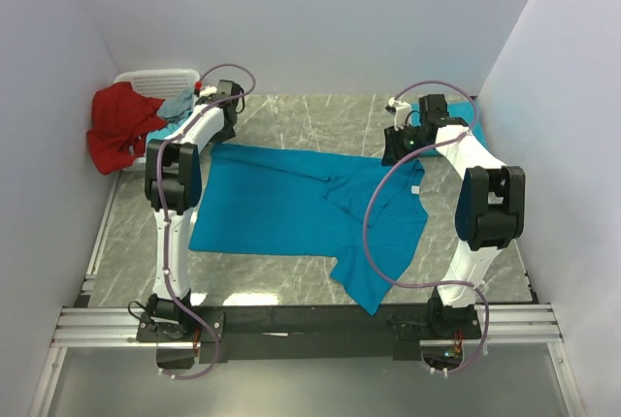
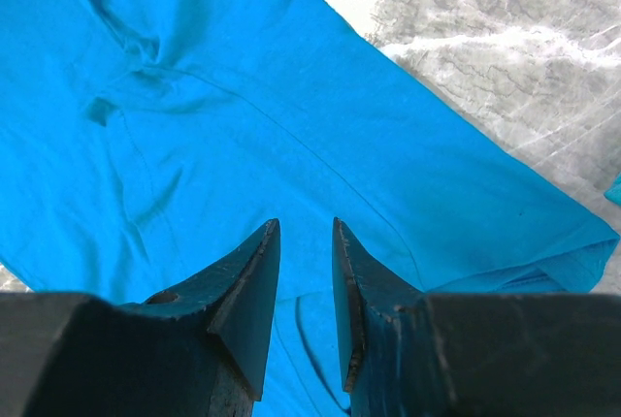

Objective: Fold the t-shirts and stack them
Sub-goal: Fold the tshirt

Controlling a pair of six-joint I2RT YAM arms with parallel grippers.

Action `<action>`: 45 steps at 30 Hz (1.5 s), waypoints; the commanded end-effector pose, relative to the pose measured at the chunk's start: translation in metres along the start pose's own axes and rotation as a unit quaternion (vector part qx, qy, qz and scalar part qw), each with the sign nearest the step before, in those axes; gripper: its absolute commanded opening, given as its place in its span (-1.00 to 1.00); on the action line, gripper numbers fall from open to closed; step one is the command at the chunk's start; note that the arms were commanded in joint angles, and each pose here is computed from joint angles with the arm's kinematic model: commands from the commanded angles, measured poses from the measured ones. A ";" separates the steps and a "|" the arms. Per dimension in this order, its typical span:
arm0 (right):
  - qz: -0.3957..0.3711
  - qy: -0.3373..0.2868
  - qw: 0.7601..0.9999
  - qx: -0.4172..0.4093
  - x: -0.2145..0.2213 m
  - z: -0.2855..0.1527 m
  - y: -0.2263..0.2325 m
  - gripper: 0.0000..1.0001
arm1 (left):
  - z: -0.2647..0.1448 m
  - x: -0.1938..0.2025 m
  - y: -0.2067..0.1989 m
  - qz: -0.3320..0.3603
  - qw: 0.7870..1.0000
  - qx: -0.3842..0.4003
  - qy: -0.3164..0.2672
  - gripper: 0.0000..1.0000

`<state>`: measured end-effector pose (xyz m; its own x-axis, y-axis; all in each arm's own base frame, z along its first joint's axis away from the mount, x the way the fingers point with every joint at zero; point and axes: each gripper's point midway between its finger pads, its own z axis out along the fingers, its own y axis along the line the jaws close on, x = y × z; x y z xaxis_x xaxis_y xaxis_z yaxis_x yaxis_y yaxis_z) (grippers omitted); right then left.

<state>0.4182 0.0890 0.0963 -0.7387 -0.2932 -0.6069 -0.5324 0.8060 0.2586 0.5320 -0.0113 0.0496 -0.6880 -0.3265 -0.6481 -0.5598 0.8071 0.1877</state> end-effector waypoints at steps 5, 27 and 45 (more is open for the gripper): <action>-0.004 -0.014 1.000 -0.007 -0.006 -0.009 0.005 -0.29 | 0.006 -0.001 -0.018 0.016 0.999 0.031 0.006 0.19; -0.004 -0.007 1.000 -0.011 -0.004 -0.009 0.005 -0.29 | -0.025 -0.026 0.005 0.014 0.999 -0.002 -0.047 -0.60; -0.007 -0.013 1.000 -0.014 -0.007 -0.012 0.007 -0.29 | -0.048 0.005 0.020 0.015 0.999 0.040 -0.032 -0.80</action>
<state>0.4128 0.0911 0.0958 -0.7471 -0.2937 -0.5963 -0.5363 0.7963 0.2798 0.4979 -0.0133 0.0690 -0.6958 -0.2721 -0.6647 -0.5166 0.8326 0.1998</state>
